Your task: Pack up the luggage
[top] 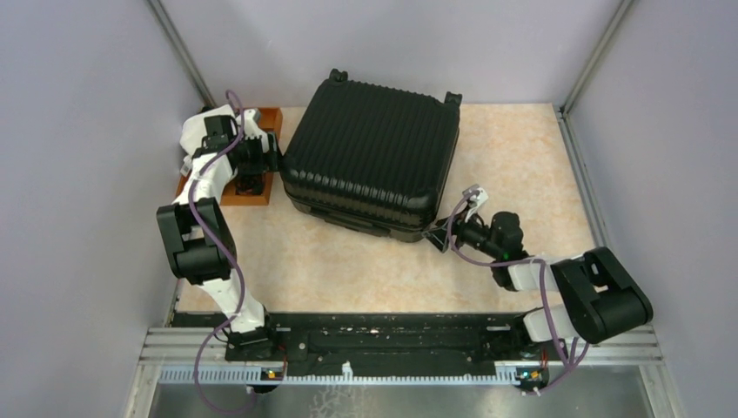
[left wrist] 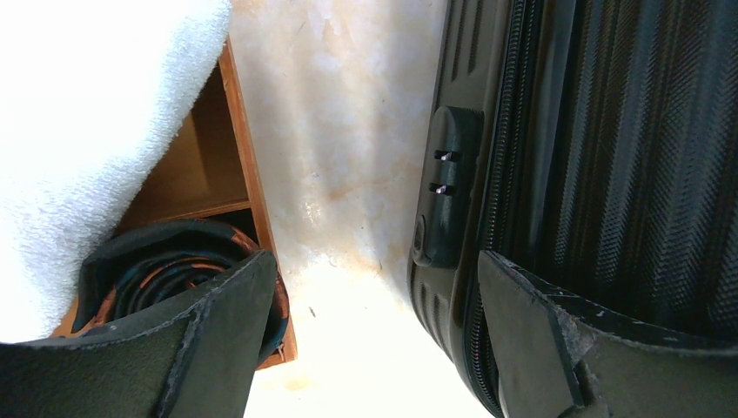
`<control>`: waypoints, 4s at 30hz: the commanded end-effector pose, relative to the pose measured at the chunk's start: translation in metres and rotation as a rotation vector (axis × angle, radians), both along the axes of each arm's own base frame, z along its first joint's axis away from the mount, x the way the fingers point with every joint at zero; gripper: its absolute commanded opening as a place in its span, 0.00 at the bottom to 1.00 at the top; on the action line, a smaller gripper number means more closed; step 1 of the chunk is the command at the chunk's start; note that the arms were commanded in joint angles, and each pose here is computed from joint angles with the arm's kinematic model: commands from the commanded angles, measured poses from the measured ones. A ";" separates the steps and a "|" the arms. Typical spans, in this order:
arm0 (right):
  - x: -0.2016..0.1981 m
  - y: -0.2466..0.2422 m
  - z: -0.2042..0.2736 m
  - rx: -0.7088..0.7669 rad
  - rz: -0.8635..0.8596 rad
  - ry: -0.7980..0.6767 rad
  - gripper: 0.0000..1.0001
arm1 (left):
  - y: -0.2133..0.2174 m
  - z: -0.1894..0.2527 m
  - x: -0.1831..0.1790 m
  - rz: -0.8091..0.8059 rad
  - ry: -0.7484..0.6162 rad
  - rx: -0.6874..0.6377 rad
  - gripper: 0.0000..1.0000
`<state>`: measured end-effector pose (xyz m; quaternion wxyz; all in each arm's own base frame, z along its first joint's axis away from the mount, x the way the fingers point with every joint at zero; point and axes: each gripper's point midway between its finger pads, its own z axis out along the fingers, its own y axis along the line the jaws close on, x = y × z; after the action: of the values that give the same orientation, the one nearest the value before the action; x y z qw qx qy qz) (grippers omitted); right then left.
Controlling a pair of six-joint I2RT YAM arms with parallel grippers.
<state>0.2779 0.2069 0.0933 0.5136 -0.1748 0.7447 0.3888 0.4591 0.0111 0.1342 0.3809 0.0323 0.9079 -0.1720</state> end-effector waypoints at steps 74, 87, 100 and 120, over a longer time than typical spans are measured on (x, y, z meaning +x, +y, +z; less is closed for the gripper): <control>-0.050 0.029 0.085 0.242 -0.286 -0.097 0.00 | 0.023 -0.056 -0.060 0.238 0.078 0.180 0.87; -0.053 0.016 0.085 0.260 -0.326 -0.093 0.00 | 0.105 -0.044 -0.060 0.434 0.034 0.434 0.87; -0.056 0.014 0.078 0.264 -0.321 -0.070 0.00 | 0.012 0.044 -0.061 0.081 -0.215 0.134 0.90; -0.055 0.008 0.075 0.263 -0.354 -0.052 0.00 | -0.059 -0.031 0.009 -0.003 -0.006 -0.150 0.50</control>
<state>0.2206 0.2155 0.1393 0.5871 -0.0074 0.7267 0.3566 0.4585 -0.0187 0.1079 0.3927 -0.0059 0.8909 -0.2282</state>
